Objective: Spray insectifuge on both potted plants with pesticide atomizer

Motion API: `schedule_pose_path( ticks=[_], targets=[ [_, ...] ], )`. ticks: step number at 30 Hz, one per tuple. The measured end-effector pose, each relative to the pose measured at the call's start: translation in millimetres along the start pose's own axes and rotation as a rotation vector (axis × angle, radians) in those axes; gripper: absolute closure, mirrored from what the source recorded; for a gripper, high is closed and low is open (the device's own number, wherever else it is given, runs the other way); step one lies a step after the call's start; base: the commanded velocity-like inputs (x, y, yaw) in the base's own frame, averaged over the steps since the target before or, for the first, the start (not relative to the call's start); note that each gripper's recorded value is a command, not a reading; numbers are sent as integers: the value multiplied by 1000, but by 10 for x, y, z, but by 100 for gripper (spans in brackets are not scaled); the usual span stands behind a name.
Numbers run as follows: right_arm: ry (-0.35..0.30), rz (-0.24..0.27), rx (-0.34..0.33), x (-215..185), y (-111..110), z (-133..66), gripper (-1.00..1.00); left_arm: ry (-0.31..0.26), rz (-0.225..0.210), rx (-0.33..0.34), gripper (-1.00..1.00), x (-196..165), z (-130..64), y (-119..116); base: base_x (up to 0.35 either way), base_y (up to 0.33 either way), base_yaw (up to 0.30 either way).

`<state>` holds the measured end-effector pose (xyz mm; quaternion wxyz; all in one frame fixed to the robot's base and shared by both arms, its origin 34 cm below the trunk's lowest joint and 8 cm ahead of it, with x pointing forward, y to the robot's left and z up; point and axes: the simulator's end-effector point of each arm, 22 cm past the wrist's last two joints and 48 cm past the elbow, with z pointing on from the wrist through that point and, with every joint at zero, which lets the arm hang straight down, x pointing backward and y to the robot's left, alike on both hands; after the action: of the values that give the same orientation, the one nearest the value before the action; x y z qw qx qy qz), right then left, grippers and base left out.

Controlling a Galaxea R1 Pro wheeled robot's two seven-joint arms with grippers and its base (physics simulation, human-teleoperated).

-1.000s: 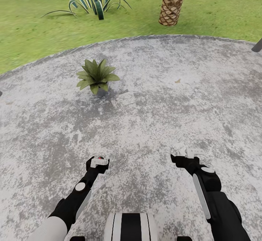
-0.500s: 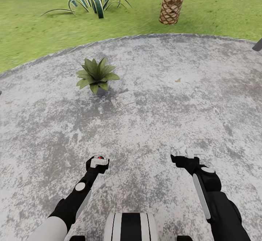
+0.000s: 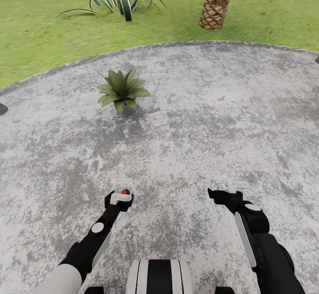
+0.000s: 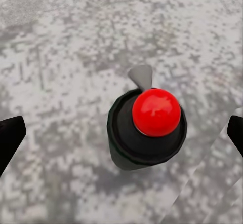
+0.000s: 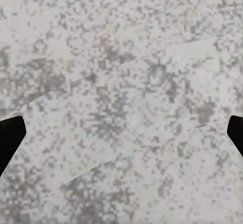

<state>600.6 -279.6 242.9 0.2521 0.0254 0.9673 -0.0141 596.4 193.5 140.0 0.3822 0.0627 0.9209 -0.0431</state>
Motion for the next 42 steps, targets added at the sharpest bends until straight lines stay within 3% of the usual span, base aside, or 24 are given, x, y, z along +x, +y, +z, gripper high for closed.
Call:
schedule_pose_path(
  ticks=[42],
  targets=[
    [16,-1,1,77,-1,50,-100,13,-2,1,-100,88,17,-7,0,0,-14]
  ],
)
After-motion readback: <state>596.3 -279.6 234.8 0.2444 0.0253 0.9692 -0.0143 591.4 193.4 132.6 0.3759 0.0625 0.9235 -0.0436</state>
